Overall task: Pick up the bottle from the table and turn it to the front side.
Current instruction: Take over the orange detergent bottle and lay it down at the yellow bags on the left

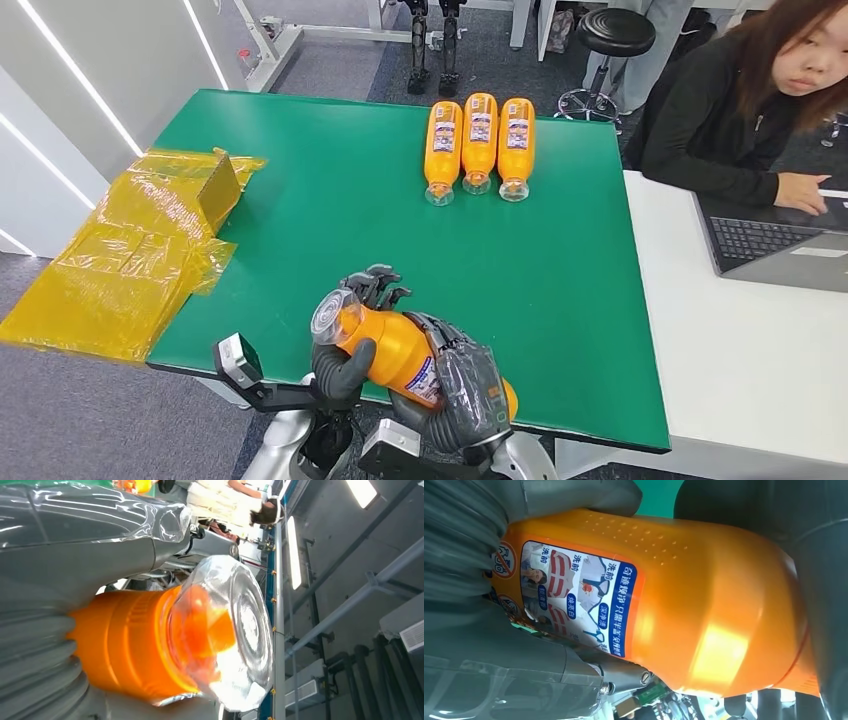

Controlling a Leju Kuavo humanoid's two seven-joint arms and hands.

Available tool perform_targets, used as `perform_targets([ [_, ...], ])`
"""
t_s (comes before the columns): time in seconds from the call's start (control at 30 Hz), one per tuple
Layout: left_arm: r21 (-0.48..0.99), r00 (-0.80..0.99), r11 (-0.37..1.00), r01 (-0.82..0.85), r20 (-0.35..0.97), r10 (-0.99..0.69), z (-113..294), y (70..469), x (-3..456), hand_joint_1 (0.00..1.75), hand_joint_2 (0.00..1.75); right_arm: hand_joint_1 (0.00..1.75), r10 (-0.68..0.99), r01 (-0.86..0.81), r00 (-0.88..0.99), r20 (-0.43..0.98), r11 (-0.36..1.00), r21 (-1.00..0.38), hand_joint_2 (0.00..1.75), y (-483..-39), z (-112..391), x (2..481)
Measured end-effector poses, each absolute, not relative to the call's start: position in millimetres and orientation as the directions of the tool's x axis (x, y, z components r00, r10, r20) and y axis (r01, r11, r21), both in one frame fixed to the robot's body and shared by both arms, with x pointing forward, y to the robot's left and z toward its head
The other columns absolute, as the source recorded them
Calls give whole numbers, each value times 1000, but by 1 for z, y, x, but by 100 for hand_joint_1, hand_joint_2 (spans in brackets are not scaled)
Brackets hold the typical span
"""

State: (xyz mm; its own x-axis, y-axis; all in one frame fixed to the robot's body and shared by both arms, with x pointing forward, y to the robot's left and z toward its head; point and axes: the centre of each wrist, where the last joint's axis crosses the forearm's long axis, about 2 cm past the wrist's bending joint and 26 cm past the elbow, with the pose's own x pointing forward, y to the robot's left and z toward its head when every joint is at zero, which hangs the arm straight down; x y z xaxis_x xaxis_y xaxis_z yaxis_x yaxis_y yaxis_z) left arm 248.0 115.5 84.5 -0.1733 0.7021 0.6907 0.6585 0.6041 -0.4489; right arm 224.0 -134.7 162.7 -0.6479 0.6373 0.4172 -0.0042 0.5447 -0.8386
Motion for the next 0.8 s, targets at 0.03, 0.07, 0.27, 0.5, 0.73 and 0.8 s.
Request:
perform_targets([
  [0.03,-446,-176,604,660,690,702,85,115,248,175,175,175,637,-4,-648,418,546,-838,175,-135,163,224],
  [0.07,-444,-179,605,661,690,701,86,116,248,175,175,175,636,-3,-648,418,547,-837,175,-134,164,224],
  [0.27,-428,-202,626,652,698,687,89,117,247,175,175,175,622,-10,-661,420,552,-834,175,-134,166,226],
  [0.5,-421,-220,643,640,701,678,90,119,243,175,175,76,609,-19,-673,419,552,-834,175,-134,165,228],
  [0.73,-408,-231,664,626,716,658,90,120,243,175,175,0,598,-25,-678,427,562,-827,175,-131,165,229],
  [0.8,-393,-242,681,619,729,641,90,121,243,175,175,0,591,-31,-677,438,572,-820,175,-131,164,229],
])
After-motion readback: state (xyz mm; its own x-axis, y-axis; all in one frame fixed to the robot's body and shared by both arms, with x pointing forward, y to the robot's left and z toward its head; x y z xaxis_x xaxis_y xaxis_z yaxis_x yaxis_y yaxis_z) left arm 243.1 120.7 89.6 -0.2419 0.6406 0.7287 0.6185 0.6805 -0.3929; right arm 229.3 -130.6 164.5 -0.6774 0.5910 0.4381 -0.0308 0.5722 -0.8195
